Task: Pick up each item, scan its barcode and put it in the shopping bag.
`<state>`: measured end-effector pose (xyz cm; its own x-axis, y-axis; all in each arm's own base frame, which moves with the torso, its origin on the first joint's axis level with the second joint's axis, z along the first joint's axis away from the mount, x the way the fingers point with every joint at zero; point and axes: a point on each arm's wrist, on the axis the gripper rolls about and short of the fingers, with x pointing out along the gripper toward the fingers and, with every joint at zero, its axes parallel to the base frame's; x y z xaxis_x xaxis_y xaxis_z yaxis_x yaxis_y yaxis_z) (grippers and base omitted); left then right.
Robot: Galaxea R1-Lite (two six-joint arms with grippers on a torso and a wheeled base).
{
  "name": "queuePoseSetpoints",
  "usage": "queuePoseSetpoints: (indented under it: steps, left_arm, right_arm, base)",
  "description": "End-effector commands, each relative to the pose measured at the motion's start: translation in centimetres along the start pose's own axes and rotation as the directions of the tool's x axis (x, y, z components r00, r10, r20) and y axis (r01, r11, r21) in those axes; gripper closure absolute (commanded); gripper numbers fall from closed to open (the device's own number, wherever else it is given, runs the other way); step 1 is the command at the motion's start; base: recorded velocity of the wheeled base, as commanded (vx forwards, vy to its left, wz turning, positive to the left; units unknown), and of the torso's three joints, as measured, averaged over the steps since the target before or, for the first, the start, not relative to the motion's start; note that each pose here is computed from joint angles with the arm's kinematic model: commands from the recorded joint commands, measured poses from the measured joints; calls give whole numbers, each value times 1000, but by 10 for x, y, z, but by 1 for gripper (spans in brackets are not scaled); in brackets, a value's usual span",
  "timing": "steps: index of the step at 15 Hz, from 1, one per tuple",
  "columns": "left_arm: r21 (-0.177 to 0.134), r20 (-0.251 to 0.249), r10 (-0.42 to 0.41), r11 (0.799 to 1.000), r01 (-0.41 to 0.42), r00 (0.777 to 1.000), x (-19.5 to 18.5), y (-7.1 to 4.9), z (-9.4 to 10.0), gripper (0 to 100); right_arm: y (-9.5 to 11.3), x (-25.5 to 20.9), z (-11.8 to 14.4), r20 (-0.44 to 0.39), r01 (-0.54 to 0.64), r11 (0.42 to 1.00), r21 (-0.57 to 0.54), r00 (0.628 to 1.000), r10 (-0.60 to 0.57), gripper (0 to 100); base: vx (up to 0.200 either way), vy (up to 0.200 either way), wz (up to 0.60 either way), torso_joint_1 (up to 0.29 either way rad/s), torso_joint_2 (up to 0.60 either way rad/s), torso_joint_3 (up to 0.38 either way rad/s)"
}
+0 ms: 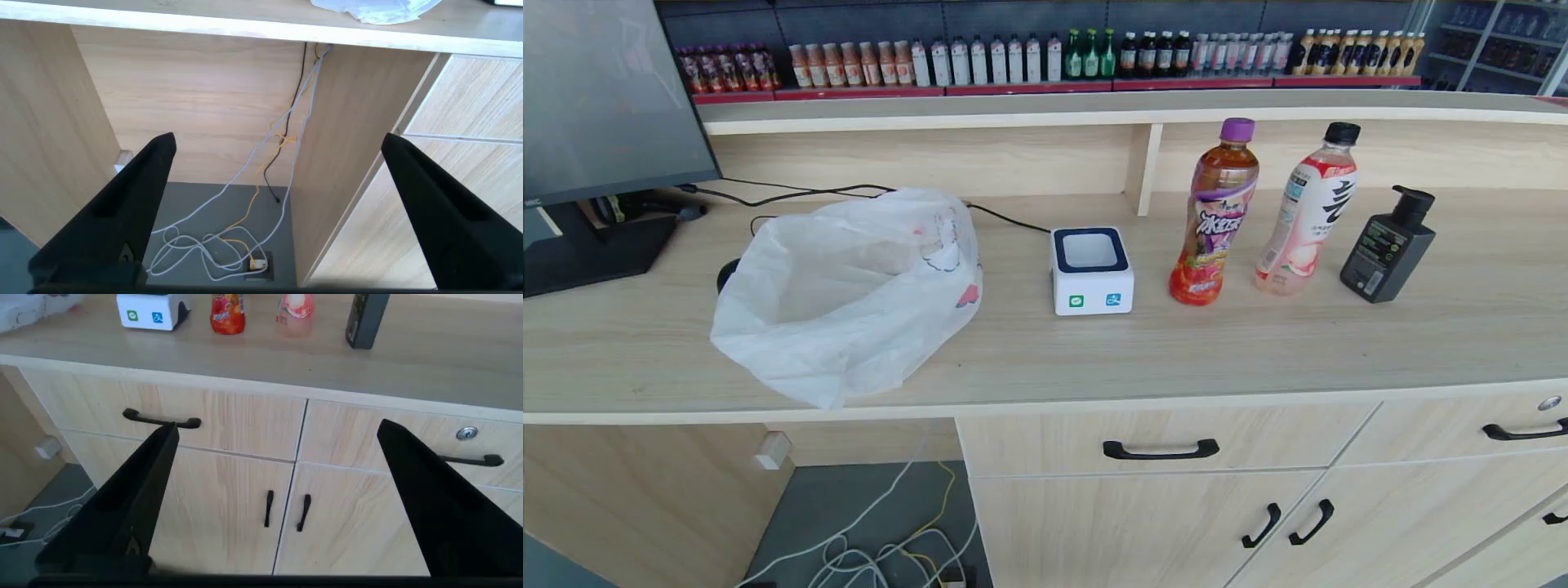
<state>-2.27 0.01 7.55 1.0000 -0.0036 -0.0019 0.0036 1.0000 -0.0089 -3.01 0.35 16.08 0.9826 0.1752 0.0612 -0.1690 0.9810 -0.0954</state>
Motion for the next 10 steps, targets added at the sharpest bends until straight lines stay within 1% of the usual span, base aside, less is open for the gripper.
queuePoseSetpoints:
  steps: [1, 3, 5, 8, 10]
  left_arm:
    - [0, 0, 1, 1000, -1, 1000, 0, 0, 0, 0]
    - [0, 0, 1, 1000, -1, 1000, 0, 0, 0, 0]
    - [0, 0, 1, 1000, -1, 1000, 0, 0, 0, 0]
    - [0, 0, 1, 1000, -1, 1000, 0, 0, 0, 0]
    - [0, 0, 1, 1000, -1, 1000, 0, 0, 0, 0]
  right_arm:
    - [-4, 25, 22, -89, -114, 993, -9, 990, 113, 0]
    - [-7, 42, 34, -128, -181, 983, -44, 976, 174, 0]
    - [-8, 61, 39, -132, -254, 966, -56, 961, 245, 0]
    - [-5, 83, 41, -125, -317, 945, -78, 944, 306, 0]
    - [-2, 97, 40, -142, -364, 927, -88, 926, 350, 0]
  base:
    - [0, 0, 0, 0, 0, 0]
    - [0, 0, 0, 0, 0, 0]
    - [0, 0, 0, 0, 0, 0]
    - [0, 0, 0, 0, 0, 0]
    - [0, 0, 0, 0, 0, 0]
